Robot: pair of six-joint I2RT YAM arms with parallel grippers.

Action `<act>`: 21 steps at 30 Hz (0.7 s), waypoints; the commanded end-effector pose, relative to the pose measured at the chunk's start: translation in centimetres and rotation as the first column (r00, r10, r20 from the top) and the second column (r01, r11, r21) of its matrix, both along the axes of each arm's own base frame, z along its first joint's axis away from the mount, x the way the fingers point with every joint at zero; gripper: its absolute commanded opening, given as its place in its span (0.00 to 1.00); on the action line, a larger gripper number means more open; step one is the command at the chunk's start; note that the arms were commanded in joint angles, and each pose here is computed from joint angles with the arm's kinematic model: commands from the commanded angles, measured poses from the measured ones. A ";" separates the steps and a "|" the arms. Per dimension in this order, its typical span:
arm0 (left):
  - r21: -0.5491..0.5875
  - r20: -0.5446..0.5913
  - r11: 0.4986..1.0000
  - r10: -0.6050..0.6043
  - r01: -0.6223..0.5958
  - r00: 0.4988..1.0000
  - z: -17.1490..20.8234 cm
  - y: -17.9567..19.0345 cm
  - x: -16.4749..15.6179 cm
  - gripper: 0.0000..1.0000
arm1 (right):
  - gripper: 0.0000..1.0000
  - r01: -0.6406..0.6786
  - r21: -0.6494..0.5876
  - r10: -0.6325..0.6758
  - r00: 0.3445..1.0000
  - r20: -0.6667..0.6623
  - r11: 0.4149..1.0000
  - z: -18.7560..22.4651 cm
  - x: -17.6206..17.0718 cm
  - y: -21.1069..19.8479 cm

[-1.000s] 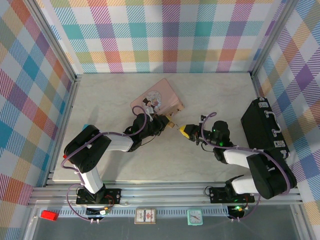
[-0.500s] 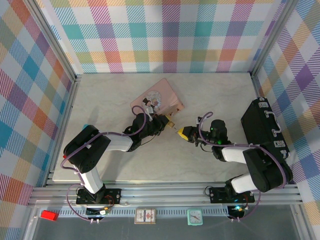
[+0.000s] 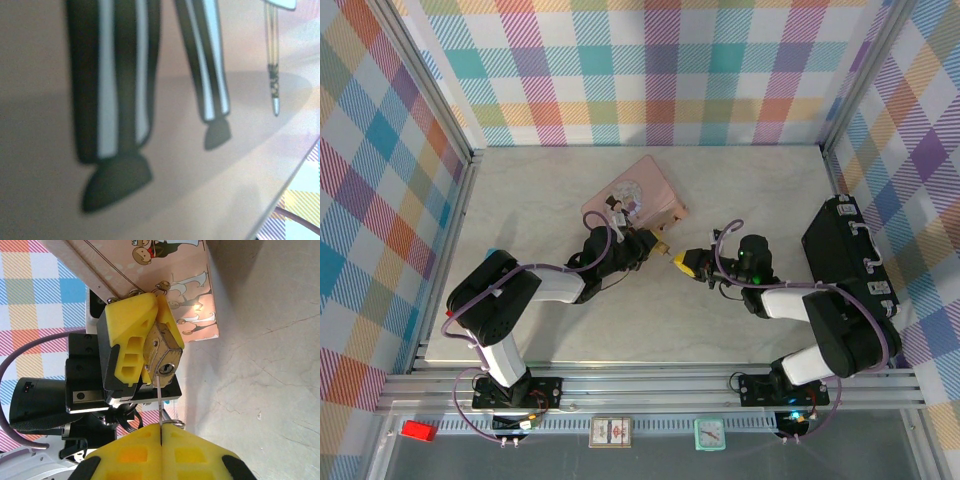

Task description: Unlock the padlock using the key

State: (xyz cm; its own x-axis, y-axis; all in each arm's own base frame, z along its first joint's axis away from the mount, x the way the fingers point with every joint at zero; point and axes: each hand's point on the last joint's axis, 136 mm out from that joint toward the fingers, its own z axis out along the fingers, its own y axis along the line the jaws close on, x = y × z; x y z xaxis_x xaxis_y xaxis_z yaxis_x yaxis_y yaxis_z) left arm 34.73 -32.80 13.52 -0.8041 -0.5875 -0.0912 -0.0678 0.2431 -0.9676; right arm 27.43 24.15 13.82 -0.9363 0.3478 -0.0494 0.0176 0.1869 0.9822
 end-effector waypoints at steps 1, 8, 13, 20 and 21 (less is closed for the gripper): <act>-0.132 -0.064 0.989 -0.078 0.069 0.995 1.6 -1.0 -1.5 0.05 | 0.00 -0.008 -0.008 0.009 0.999 0.041 1.000 0.4 0.6 0.2; -0.130 -0.065 0.989 -0.079 0.070 0.995 1.5 -0.9 -1.5 0.05 | 0.00 -0.010 -0.014 0.010 0.999 0.037 1.000 0.1 0.7 0.2; -0.131 -0.064 0.989 -0.079 0.070 0.995 1.5 -0.9 -1.5 0.05 | 0.00 -0.007 -0.010 0.007 0.999 0.045 1.000 0.2 0.7 0.1; -0.136 -0.058 0.988 -0.088 0.079 0.994 1.8 -1.0 -1.6 0.05 | 0.00 -0.005 -0.002 0.005 0.999 0.050 1.000 0.3 0.9 0.1; -0.135 -0.060 0.988 -0.088 0.079 0.994 1.7 -1.0 -1.6 0.05 | 0.00 -0.005 0.003 0.005 0.999 0.052 1.000 0.4 1.0 0.1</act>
State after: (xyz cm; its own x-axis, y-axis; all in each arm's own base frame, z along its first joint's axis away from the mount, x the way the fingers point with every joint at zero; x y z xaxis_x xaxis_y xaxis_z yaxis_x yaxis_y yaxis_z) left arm 34.61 -32.79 13.64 -0.8069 -0.5835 -0.0918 -0.0603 0.2360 -0.9699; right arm 27.79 24.10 13.23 -0.9359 0.3477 -0.0567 0.0150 0.2002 0.9796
